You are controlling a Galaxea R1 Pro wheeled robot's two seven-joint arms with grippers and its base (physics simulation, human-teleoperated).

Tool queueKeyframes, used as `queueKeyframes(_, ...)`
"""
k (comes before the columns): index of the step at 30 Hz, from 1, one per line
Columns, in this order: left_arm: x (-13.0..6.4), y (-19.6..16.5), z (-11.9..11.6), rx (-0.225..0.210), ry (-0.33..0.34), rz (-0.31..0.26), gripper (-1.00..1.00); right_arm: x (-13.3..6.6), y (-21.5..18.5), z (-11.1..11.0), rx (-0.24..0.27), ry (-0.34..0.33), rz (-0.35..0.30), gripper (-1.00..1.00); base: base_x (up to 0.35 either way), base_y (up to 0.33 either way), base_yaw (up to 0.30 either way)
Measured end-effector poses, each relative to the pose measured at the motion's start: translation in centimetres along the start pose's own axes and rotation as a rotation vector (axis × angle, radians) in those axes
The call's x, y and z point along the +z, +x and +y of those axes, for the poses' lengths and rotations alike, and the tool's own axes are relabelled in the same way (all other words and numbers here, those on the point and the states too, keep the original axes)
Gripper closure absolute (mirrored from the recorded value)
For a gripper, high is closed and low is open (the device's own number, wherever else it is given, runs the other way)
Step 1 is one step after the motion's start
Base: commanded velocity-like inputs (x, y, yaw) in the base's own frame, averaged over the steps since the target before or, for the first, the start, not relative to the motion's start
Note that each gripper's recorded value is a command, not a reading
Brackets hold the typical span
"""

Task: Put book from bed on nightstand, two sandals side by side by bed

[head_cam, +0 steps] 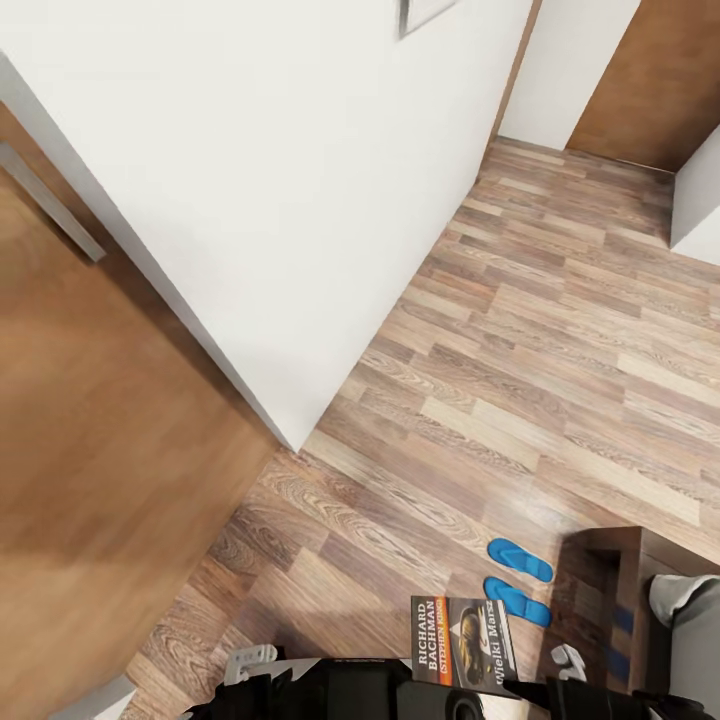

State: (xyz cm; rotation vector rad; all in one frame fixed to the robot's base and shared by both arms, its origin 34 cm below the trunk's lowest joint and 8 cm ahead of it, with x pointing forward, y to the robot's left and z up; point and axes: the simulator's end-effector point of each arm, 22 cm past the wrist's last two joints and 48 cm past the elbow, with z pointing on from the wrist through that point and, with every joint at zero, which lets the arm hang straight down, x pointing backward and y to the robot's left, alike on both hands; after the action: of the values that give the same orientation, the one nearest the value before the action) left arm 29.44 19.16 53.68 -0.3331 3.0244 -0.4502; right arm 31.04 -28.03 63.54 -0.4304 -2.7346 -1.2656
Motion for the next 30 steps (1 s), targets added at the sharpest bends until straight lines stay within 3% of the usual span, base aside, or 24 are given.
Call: queueKeyframes(30,-0.6,-1.9,-0.7,0.010,0.011,-0.040,-1.00,-0.6,-1.4,1.0,-0.029,-0.009,-0.031,1.00,0.000,0.000,0.000)
